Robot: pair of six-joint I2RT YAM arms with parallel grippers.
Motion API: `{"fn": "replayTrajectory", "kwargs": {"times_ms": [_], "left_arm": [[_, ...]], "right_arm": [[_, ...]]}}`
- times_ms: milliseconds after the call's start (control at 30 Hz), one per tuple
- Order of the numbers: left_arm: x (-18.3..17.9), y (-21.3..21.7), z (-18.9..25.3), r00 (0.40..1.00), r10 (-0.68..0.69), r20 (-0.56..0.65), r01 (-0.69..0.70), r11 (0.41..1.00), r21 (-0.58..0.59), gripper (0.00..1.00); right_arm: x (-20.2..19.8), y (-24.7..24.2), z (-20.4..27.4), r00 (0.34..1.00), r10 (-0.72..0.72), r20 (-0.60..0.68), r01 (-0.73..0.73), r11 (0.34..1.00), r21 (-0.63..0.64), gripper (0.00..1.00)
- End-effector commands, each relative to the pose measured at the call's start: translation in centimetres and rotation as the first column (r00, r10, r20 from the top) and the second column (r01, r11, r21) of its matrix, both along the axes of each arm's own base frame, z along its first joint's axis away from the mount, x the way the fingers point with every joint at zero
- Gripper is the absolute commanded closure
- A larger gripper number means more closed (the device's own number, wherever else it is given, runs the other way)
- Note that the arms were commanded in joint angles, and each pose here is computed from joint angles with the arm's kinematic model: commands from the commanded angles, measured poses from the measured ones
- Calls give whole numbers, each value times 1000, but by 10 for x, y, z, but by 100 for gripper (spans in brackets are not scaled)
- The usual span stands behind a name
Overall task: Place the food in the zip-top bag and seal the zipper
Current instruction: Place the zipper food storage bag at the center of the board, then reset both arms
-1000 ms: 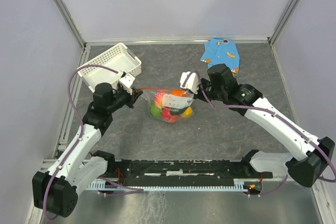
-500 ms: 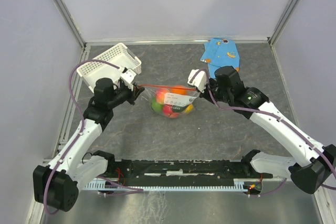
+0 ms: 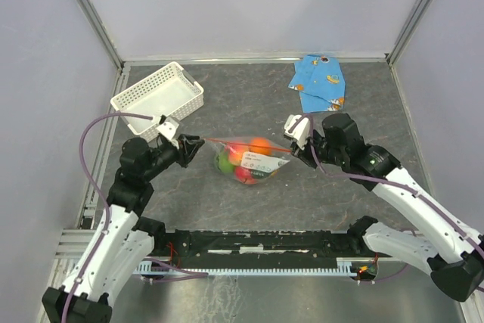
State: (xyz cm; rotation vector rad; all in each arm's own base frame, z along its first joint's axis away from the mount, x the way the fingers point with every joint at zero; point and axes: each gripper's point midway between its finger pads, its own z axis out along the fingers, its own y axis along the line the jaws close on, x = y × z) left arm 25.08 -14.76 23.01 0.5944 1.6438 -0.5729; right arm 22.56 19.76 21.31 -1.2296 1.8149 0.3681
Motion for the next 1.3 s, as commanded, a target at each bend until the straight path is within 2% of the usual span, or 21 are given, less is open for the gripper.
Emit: {"fn": "replayTrajectory", "kwargs": {"times_ms": [0, 200, 267, 300, 367, 433, 500, 567, 700, 833, 900, 1000, 1267], "left_arm": [[-12, 7, 22, 998, 65, 11, -63, 993, -104, 63], [-19, 22, 47, 984, 177, 16, -174, 979, -109, 34], [-20, 35, 60, 965, 260, 20, -256, 958, -129, 26], [-21, 43, 64, 951, 310, 10, -305, 941, -147, 18], [-23, 65, 70, 899, 436, -39, -435, 878, -199, 8], [-28, 90, 75, 823, 559, -101, -564, 782, -265, 1], [-39, 109, 79, 766, 627, -141, -634, 703, -322, 0], [-51, 124, 80, 722, 671, -168, -680, 643, -353, 1], [-71, 143, 77, 670, 714, -203, -722, 564, -401, 0], [-83, 154, 67, 652, 741, -160, -727, 551, -409, 0], [-88, 161, 63, 633, 758, -160, -735, 523, -431, 0], [-90, 171, 60, 588, 790, -176, -764, 471, -441, 0], [-79, 168, 49, 570, 796, -204, -798, 477, -369, 0]], "right_arm": [[-1, 2, 18, 999, -48, 11, 46, 994, 101, 62], [-1, -20, 38, 977, -212, 35, 203, 963, 176, 35], [0, -35, 45, 954, -295, 57, 279, 940, 196, 27], [3, -46, 48, 932, -354, 76, 333, 921, 202, 24], [4, -64, 54, 889, -449, 92, 419, 878, 230, 1], [5, -83, 59, 835, -538, 110, 500, 827, 257, 1], [5, -105, 59, 762, -636, 124, 589, 760, 275, 1], [5, -131, 55, 661, -738, 137, 685, 668, 290, 1], [-5, -170, 50, 485, -866, 122, 794, 494, 354, 1], [-14, -200, 42, 343, -930, 129, 838, 366, 404, 1], [-18, -206, 42, 317, -941, 118, 834, 336, 438, 1], [-19, -206, 36, 326, -937, 123, 826, 345, 446, 1], [-18, -205, 33, 333, -934, 134, 829, 357, 431, 1]]}}
